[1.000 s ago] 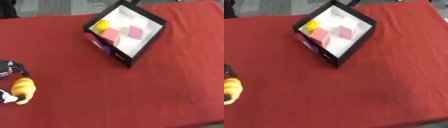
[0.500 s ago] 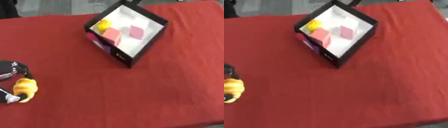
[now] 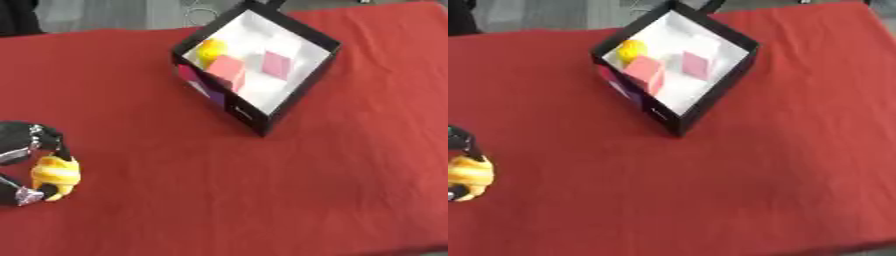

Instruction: Pick up objects on the table and place them in the box.

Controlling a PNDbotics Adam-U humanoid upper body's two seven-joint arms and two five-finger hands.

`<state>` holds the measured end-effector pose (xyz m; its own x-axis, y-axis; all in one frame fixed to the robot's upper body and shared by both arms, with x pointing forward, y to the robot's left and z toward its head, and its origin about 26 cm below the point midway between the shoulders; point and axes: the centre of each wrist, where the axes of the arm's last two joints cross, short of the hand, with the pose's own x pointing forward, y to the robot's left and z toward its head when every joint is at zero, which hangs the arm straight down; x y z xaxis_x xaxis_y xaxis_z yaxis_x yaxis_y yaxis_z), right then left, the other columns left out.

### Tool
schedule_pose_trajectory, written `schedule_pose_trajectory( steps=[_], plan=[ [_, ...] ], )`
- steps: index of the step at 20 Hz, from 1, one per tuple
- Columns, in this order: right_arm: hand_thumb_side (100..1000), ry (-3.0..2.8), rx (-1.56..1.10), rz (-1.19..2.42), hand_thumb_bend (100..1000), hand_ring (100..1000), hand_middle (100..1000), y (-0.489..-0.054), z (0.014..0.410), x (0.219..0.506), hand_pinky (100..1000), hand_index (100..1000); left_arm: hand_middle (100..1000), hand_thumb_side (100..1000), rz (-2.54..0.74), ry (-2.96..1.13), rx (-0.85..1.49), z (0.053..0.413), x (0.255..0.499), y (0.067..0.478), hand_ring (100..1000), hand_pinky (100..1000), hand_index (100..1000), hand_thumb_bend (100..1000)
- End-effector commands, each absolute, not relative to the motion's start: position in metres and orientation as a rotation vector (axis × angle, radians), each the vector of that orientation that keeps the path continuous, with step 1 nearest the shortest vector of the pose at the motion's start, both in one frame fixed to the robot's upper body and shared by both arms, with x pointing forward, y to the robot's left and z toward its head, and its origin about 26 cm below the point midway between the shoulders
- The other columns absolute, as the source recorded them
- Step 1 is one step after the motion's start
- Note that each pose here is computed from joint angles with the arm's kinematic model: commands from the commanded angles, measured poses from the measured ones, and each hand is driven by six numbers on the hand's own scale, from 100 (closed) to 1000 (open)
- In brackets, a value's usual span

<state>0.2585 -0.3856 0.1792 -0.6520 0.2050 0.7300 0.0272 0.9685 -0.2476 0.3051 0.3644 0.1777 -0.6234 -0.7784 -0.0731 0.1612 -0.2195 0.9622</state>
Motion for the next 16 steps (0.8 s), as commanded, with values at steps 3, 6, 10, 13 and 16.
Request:
schedule_pose_trajectory(
  steps=[3,6,10,13,16],
  plan=[
    [667,-2.295,-0.193,0.297,100,848,814,-0.390,0.190,0.256,905,902,534,100,-1.967,-1.595,0.835,0.230,0.295,0.344,623,669,667,273],
    [661,-2.303,-0.188,0.296,100,848,815,-0.390,0.193,0.256,904,902,529,100,-1.987,-1.812,0.824,0.269,0.290,0.315,622,673,667,276],
    [654,-2.314,-0.166,0.296,100,849,815,-0.389,0.198,0.258,905,901,529,100,-1.914,-2.096,0.794,0.316,0.300,0.283,602,661,666,209],
    [642,-2.333,-0.118,0.300,100,849,814,-0.384,0.206,0.261,904,901,524,100,-1.828,-2.203,0.665,0.341,0.332,0.256,593,673,666,150],
    [629,-2.360,-0.080,0.301,100,848,814,-0.380,0.212,0.263,903,901,524,100,-1.793,-2.227,0.619,0.357,0.367,0.236,595,673,668,180]
  ],
)
